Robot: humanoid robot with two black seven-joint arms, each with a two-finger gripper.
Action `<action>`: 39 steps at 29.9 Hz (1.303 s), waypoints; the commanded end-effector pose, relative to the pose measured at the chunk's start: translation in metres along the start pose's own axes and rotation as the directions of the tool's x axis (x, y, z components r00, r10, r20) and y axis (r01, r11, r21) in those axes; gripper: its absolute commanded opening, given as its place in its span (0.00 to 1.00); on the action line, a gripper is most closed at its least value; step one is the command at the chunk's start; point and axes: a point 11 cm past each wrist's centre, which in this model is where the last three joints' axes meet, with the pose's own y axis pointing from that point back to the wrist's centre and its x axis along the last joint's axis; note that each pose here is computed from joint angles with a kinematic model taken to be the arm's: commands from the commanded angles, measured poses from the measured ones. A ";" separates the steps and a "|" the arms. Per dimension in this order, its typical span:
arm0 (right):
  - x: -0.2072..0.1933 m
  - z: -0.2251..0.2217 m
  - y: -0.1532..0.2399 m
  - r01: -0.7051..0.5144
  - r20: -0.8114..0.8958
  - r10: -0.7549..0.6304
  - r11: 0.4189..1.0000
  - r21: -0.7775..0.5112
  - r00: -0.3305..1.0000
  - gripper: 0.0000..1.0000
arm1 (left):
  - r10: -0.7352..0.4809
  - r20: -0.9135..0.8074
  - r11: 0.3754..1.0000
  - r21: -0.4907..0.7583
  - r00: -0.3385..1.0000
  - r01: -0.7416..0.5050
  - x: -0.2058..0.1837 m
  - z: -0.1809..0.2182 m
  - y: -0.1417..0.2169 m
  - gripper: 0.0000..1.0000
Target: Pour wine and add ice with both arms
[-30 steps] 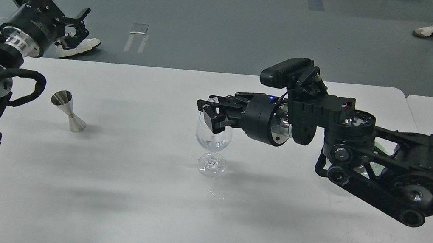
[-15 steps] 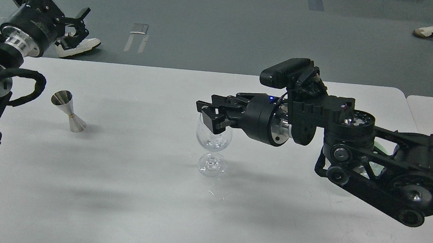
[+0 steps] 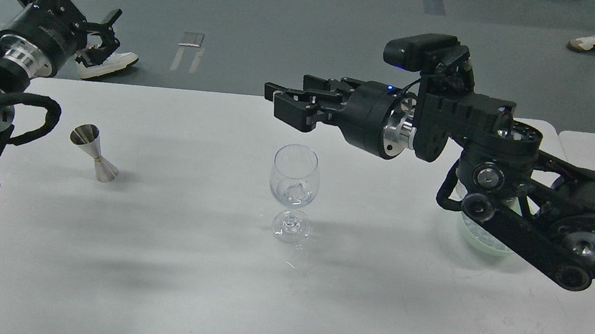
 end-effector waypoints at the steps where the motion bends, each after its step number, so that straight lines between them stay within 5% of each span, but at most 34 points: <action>1: 0.028 0.011 0.009 -0.095 0.046 0.096 0.995 -0.022 0.994 1.00 | -0.007 0.003 1.000 -0.005 1.000 0.007 -0.002 0.002 -0.001 0.96; 6: 0.061 0.036 0.018 -0.241 0.146 0.251 0.967 -0.084 0.957 1.00 | -0.007 0.013 0.999 -0.034 1.000 0.007 0.000 0.007 0.001 0.96; 10: 0.084 0.053 0.027 -0.384 0.400 0.394 0.917 -0.110 0.827 1.00 | -0.008 0.023 0.999 -0.035 1.000 0.008 0.001 0.007 0.003 0.96; 19: 0.090 0.096 0.045 -0.447 0.660 0.446 0.876 -0.182 0.604 1.00 | -0.010 0.025 0.991 -0.134 1.000 0.014 0.000 0.018 0.004 0.98; 27: 0.070 0.156 0.066 -0.502 0.865 0.470 0.798 -0.333 0.175 1.00 | -0.063 0.047 0.990 -0.124 0.997 0.068 0.006 0.020 0.012 0.98; 35: 0.041 0.220 0.080 -0.516 0.888 0.370 0.723 -0.459 -0.272 1.00 | -0.058 0.041 0.991 -0.122 0.997 0.063 0.006 0.017 0.011 0.98; 39: 0.036 0.231 0.084 -0.523 0.868 0.310 0.701 -0.485 -0.389 1.00 | -0.058 0.042 0.991 -0.120 0.997 0.063 0.007 0.017 0.012 0.98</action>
